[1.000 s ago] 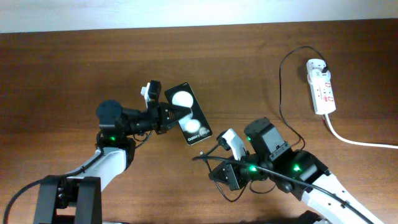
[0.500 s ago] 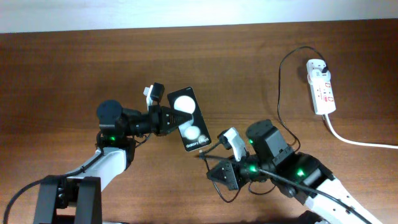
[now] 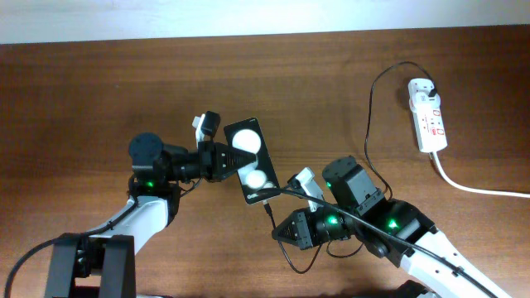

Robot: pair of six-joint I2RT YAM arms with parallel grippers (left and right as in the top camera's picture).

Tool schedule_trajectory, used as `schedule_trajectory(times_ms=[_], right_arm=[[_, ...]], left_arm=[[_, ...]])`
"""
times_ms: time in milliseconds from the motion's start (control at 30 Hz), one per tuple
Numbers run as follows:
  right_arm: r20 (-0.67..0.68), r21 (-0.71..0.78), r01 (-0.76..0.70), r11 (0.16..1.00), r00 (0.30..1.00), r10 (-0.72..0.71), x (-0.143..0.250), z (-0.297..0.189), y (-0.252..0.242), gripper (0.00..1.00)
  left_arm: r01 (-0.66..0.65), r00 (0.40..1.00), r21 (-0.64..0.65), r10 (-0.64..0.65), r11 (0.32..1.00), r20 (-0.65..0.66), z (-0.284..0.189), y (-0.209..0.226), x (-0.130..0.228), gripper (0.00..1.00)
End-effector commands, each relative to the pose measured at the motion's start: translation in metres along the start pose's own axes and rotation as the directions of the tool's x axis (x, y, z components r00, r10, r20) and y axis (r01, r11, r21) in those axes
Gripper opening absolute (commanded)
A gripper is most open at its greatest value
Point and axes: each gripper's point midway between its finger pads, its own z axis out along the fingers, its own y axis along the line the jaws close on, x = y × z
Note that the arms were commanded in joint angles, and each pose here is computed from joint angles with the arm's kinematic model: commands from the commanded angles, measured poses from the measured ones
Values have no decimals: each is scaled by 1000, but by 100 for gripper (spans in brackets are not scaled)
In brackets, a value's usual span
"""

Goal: Plug charger to phone and switch on socket

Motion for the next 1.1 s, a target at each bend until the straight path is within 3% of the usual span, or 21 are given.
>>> schedule_trajectory(times_ms=[0, 267, 900, 1067], right_arm=[[13, 11, 33, 999, 999, -33, -3, -1, 2, 4], [8, -1, 44, 999, 999, -44, -1, -1, 4, 4], [-2, 11, 48, 999, 999, -48, 3, -4, 2, 4], [48, -17, 129, 992, 991, -128, 3, -16, 17, 4]], left_arm=[[-40, 999, 8, 40, 999, -10, -1, -9, -2, 0], [-129, 992, 9, 129, 992, -9, -1, -9, -2, 0], [-128, 992, 6, 128, 992, -1, -1, -8, -3, 0], [-129, 992, 5, 129, 992, 3, -1, -8, -4, 0]])
